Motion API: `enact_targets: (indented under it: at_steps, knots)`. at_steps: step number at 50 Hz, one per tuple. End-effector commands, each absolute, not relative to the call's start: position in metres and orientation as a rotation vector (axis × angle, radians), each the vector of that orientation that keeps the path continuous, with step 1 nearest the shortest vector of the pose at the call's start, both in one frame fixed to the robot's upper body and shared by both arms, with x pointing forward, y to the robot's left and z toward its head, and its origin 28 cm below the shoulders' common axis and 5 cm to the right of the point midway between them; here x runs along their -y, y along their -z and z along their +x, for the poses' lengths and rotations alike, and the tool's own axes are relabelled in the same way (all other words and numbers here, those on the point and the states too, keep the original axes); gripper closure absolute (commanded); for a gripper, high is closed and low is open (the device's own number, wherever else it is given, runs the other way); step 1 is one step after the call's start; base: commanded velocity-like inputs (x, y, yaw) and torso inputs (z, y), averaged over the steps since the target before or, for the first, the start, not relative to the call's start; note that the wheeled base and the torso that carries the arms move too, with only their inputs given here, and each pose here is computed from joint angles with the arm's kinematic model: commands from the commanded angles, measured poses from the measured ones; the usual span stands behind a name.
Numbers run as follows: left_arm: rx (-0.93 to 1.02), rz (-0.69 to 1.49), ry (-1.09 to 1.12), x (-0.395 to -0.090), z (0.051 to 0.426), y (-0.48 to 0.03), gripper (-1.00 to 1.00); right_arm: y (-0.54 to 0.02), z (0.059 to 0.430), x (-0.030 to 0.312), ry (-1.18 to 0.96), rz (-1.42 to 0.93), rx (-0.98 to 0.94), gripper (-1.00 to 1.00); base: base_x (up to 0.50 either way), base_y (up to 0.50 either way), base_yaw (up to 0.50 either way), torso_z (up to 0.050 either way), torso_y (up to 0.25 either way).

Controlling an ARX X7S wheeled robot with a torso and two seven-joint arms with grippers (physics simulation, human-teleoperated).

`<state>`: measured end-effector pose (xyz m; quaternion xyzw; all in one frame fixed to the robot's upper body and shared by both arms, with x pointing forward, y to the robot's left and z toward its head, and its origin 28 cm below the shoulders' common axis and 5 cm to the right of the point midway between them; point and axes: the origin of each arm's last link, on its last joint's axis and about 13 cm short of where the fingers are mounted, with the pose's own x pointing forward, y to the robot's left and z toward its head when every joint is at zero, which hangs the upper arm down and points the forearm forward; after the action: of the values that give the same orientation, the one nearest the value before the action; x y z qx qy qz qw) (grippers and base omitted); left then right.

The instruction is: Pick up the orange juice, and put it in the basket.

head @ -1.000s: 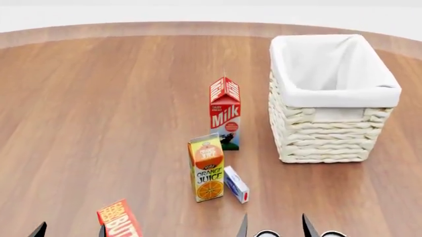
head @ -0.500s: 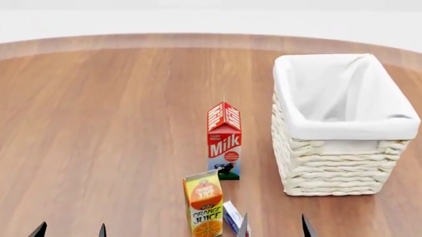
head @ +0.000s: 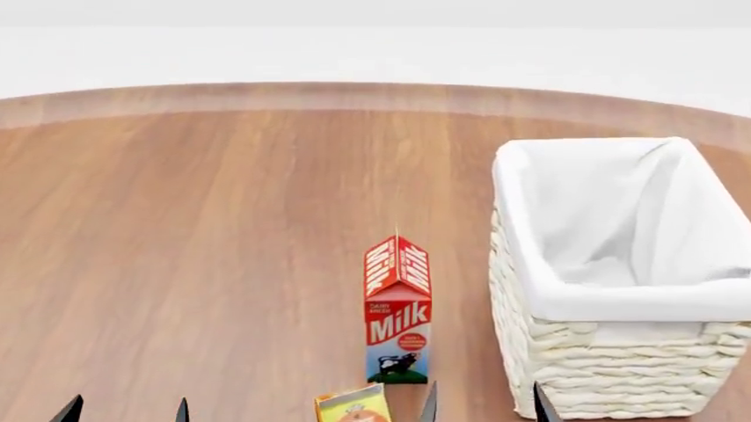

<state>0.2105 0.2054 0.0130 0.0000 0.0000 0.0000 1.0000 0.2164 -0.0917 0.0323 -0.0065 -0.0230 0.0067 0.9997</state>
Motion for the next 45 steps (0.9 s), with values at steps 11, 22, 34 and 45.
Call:
enact_targets:
  at_steps: [11,22,34,45]
  knots:
    - [0.000,0.000,0.000,-0.205,0.211,-0.013,-1.00,-0.029,0.215,0.090,-0.013,-0.015,0.050,-1.00,0.18,0.00,0.00,0.000,0.000]
    - [0.000,0.000,0.000,-0.205,0.211,-0.013,-1.00,-0.040,0.192,0.084,-0.072,-0.037,0.049,-1.00,0.00,0.00,0.00,0.000,0.000]
    - [0.000,0.000,0.000,-0.205,0.211,-0.013,-1.00,-0.046,0.172,0.078,-0.124,-0.054,0.069,-1.00,0.00,0.00,0.00,0.000,0.000]
    - [0.000,0.000,0.000,-0.205,0.211,-0.013,-1.00,-0.045,0.157,0.072,-0.172,-0.054,0.083,-1.00,0.00,0.00,0.00,0.000,0.000]
